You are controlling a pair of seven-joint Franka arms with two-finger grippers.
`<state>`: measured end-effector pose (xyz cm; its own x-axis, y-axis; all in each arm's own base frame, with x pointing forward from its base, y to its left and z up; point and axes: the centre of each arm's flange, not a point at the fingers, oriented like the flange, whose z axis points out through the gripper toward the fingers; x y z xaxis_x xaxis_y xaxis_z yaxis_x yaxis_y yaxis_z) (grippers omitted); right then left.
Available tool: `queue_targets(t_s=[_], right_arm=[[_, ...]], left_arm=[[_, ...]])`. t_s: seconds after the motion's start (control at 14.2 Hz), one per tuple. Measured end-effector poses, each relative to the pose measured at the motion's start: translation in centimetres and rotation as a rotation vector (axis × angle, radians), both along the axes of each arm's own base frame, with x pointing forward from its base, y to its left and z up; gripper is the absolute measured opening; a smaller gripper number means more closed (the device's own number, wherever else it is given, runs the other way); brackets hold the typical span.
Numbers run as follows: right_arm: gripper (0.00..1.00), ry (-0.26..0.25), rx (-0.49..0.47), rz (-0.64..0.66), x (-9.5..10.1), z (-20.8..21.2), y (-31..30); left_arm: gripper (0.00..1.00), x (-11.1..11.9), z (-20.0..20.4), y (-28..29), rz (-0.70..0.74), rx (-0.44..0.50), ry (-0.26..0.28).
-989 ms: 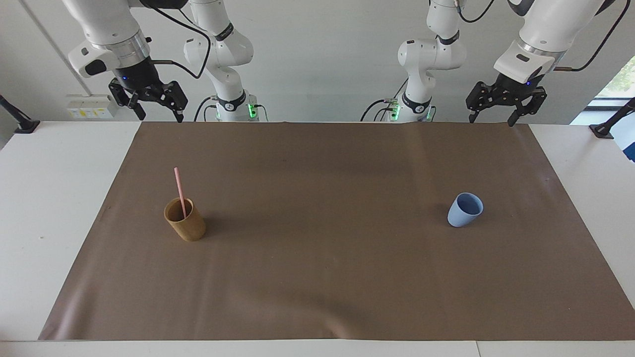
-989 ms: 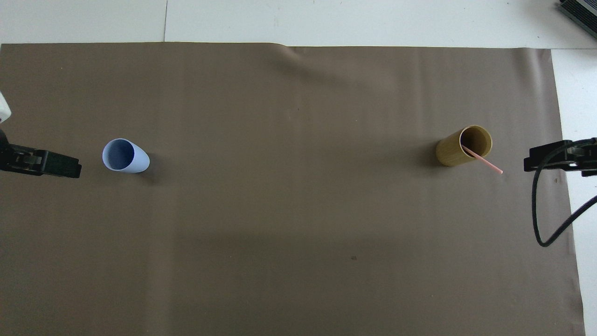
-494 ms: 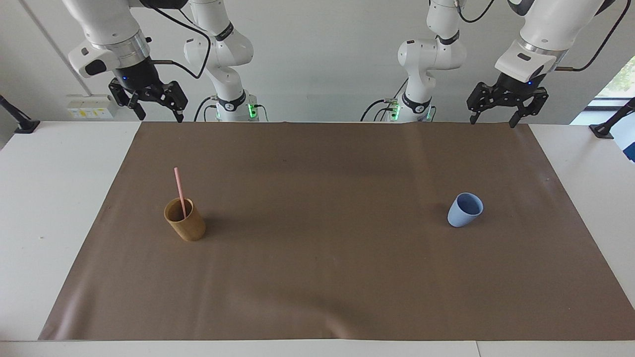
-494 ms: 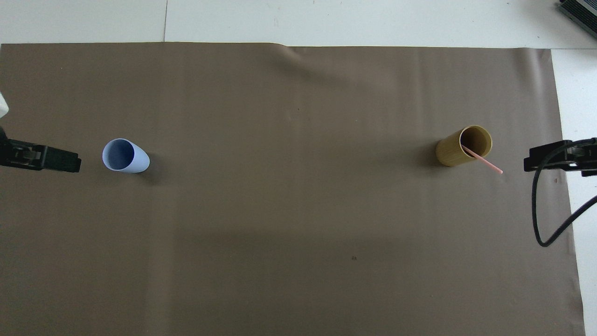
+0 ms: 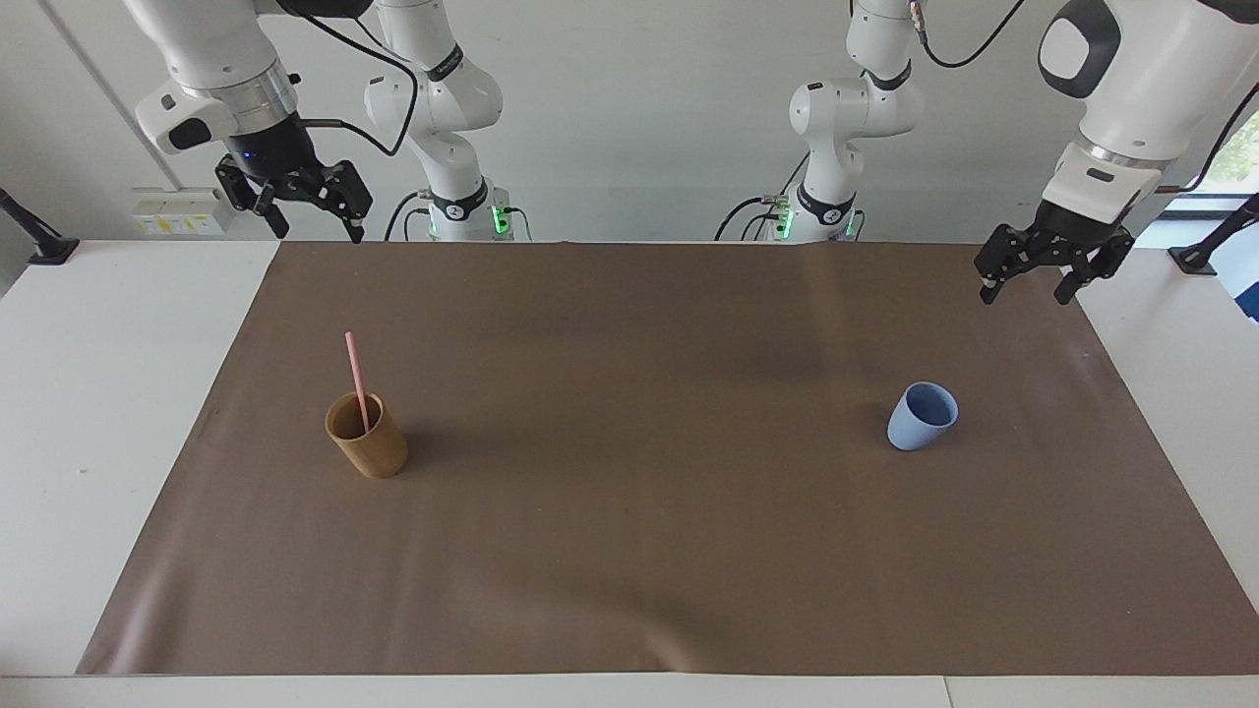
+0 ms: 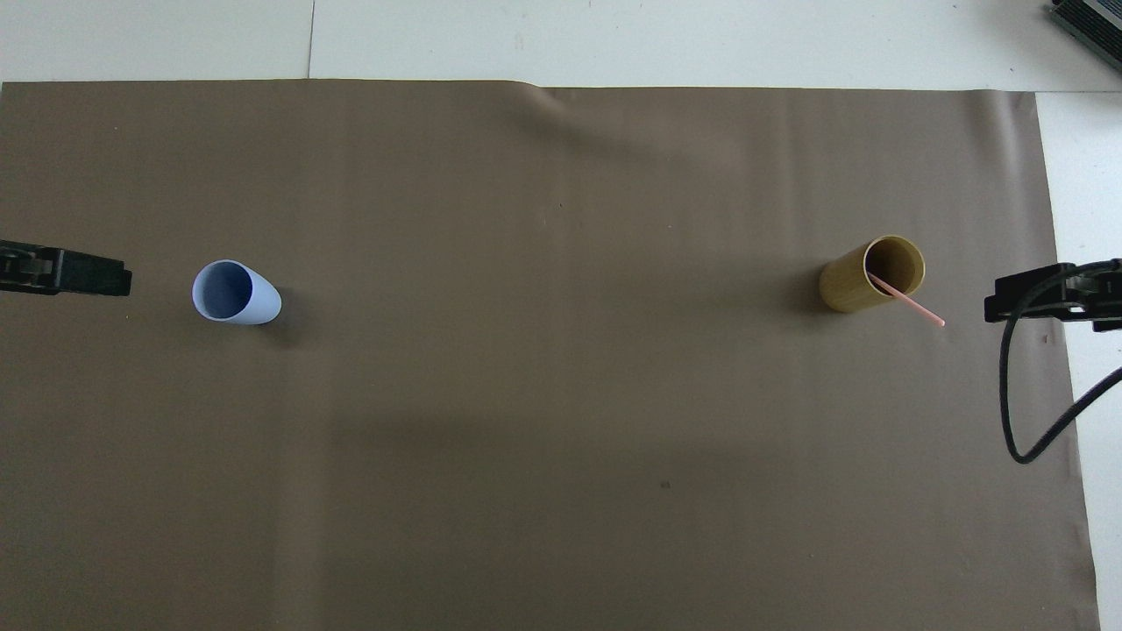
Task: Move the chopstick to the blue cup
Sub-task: 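Reach the left gripper to the white-and-blue cup and grasp it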
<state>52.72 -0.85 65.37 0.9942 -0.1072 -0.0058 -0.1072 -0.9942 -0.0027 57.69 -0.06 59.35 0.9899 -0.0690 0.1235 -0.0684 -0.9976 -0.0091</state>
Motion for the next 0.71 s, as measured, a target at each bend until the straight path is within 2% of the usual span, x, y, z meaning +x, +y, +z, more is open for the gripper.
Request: queue_targets(t_s=[0.14,0.28,0.57,0.71], right_arm=[[1.0,0.0,0.0,0.0,0.0,0.0,0.0],[1.0,0.0,0.0,0.0,0.0,0.0,0.0],[1.0,0.0,0.0,0.0,0.0,0.0,0.0],[1.0,0.0,0.0,0.0,0.0,0.0,0.0]], left_arm=[[1.0,1.8,-3.1,0.3,0.005,-0.001,0.003],[1.0,2.9,-6.6,0.5,0.009,-0.001,0.032],[1.0,3.0,-14.0,1.6,0.026,-0.002,0.067],[1.0,2.9,-16.4,1.7,0.026,-0.003,0.084]])
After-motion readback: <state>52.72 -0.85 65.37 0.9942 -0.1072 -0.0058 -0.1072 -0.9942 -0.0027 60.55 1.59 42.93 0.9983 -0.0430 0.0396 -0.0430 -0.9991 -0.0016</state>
